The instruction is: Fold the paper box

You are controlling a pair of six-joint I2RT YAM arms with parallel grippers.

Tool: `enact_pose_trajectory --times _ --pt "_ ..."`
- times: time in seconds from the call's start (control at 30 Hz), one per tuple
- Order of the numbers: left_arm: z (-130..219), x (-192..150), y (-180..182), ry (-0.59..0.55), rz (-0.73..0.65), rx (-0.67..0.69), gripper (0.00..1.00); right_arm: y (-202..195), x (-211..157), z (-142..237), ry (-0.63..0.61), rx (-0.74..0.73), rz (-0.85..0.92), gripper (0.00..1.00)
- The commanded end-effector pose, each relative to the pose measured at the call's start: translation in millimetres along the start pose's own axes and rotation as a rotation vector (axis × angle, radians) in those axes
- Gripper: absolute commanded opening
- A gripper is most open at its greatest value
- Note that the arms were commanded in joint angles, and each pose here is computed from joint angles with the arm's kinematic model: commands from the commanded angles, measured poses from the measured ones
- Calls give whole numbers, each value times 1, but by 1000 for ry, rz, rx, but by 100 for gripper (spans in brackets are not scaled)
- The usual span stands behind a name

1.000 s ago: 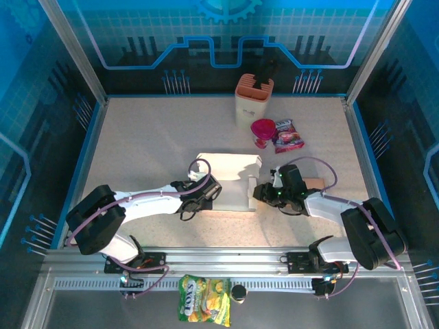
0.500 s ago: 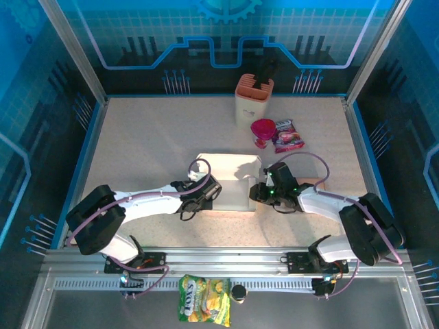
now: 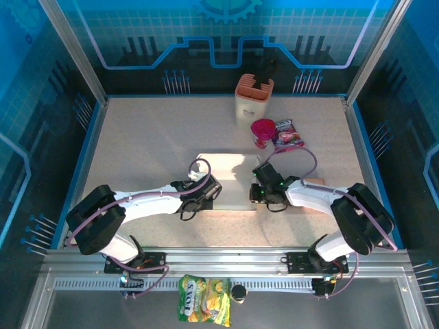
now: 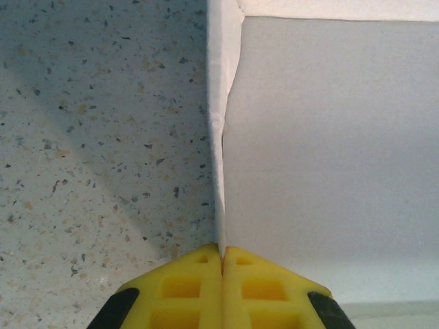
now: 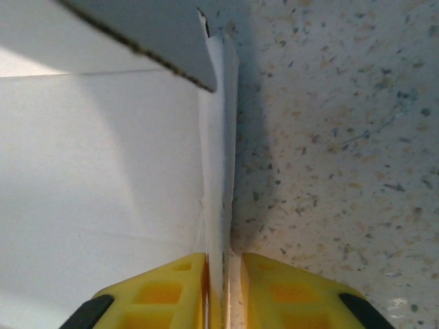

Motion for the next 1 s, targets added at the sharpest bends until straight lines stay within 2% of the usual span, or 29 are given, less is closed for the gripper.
enact_pose_trajectory --times 0.0,0.63,0.97 --pt "-1 -6 -4 54 -36 -8 0 -9 -7 -1 21 -180 63 17" --pt "13 -9 -13 -12 -40 -7 0 18 -4 12 8 -552 273 0" --pt "14 -11 -16 -21 -32 -25 0 40 -3 11 7 -746 413 0"
Point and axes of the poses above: each hand's point on the last joint's axis, 136 mm out from that joint toward the fingers, its own z axis back along the fingers, its own y axis along the line the jaws close on, x = y × z, the point moved 7 cm from there along z, back along the fingers, and after that the axes turned 4 degrees about z, right-handed, at the moved point
